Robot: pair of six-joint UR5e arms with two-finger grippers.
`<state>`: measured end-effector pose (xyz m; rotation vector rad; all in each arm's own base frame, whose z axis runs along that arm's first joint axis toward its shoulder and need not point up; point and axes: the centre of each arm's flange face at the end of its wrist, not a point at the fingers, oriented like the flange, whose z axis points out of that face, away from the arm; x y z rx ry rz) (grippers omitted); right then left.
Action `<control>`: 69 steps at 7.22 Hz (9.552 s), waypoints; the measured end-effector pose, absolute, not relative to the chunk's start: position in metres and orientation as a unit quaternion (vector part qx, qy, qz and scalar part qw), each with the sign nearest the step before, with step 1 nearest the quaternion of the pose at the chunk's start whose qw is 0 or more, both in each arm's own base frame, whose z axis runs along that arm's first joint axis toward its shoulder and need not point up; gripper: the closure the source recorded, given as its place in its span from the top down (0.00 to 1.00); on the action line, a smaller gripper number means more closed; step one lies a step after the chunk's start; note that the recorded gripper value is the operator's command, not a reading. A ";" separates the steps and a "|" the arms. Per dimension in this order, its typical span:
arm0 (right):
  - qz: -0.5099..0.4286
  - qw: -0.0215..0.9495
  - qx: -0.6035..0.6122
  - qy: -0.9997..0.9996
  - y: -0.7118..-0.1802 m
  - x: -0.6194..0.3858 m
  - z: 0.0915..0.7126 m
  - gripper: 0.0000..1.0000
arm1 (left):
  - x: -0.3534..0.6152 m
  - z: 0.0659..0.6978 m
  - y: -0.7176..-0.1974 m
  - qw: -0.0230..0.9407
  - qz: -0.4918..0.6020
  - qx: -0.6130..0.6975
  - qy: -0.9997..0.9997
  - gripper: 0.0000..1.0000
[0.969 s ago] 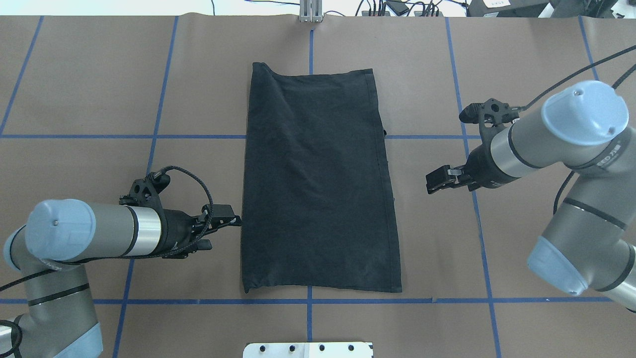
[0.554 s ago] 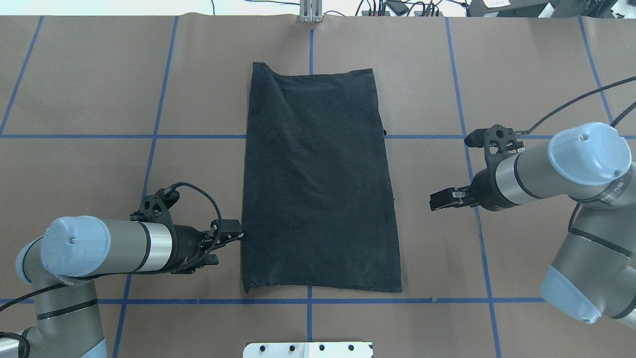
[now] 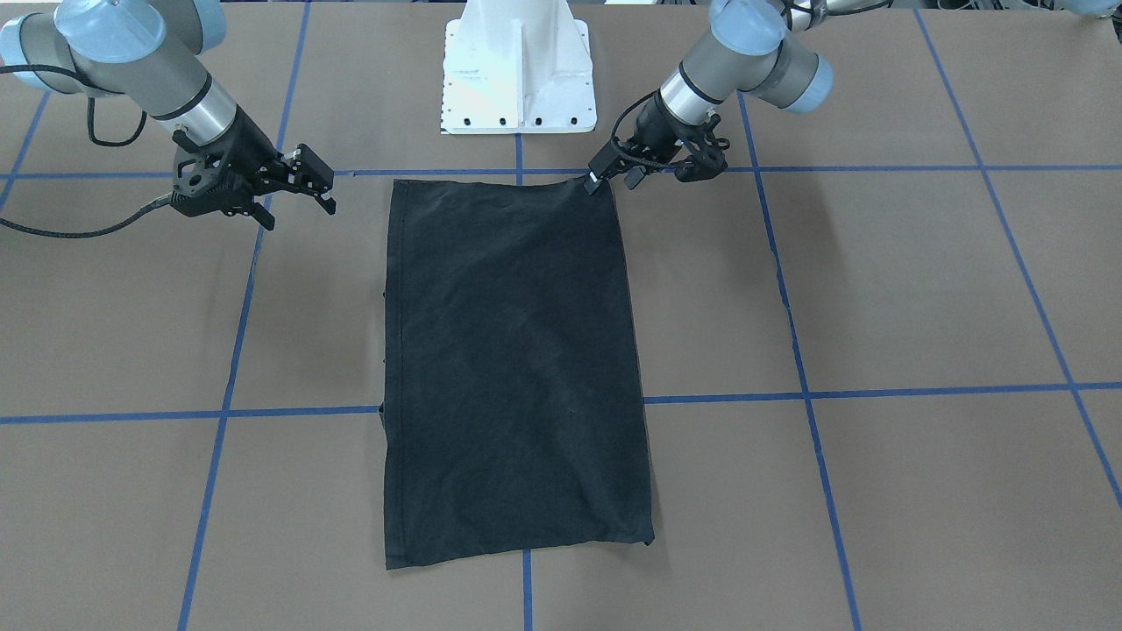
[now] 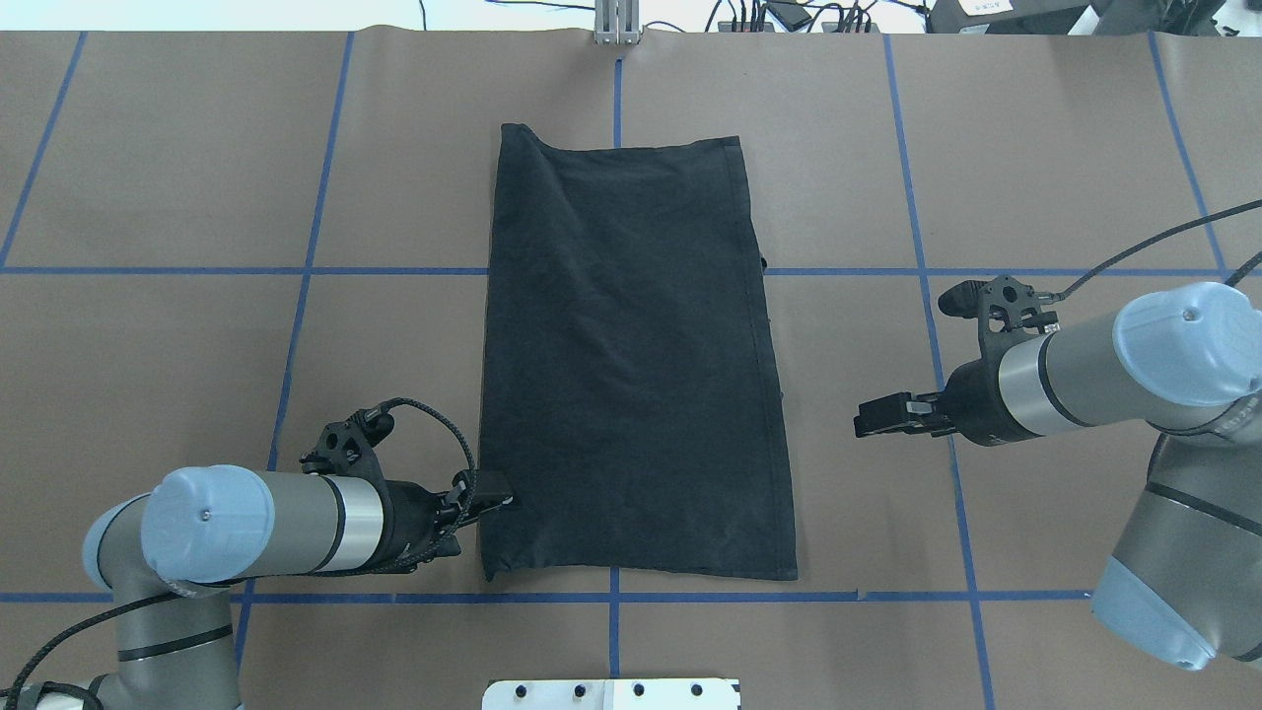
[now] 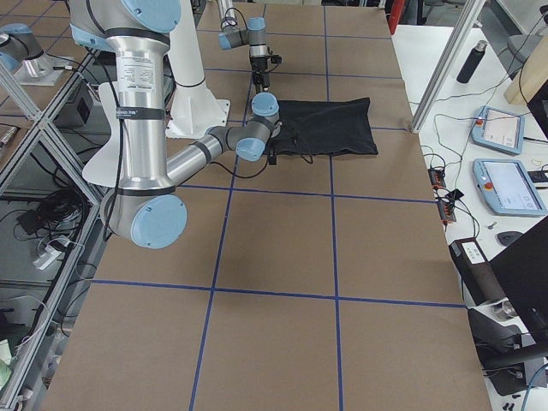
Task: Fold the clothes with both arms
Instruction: 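Move the left gripper to the shirt's near corner while the right gripper follows, then grasp the near corner with the left gripper while the right gripper approaches, then grasp the other near corner of the shirt with the right gripper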
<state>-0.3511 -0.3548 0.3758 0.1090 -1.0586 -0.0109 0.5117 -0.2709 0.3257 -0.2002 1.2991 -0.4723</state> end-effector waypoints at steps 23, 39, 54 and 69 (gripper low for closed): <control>0.105 0.873 -0.053 -0.474 -0.279 -0.468 0.323 1.00 | 0.506 0.283 -0.255 0.758 -0.201 -0.101 0.613 0.00; 0.096 0.894 -0.053 -0.434 -0.273 -0.525 0.333 0.20 | 0.507 0.281 -0.253 0.755 -0.207 -0.109 0.612 0.00; 0.100 0.897 -0.057 -0.426 -0.273 -0.518 0.336 0.87 | 0.506 0.280 -0.254 0.753 -0.210 -0.110 0.613 0.00; 0.094 0.907 -0.067 -0.405 -0.257 -0.529 0.335 0.32 | 0.506 0.281 -0.253 0.754 -0.212 -0.111 0.612 0.00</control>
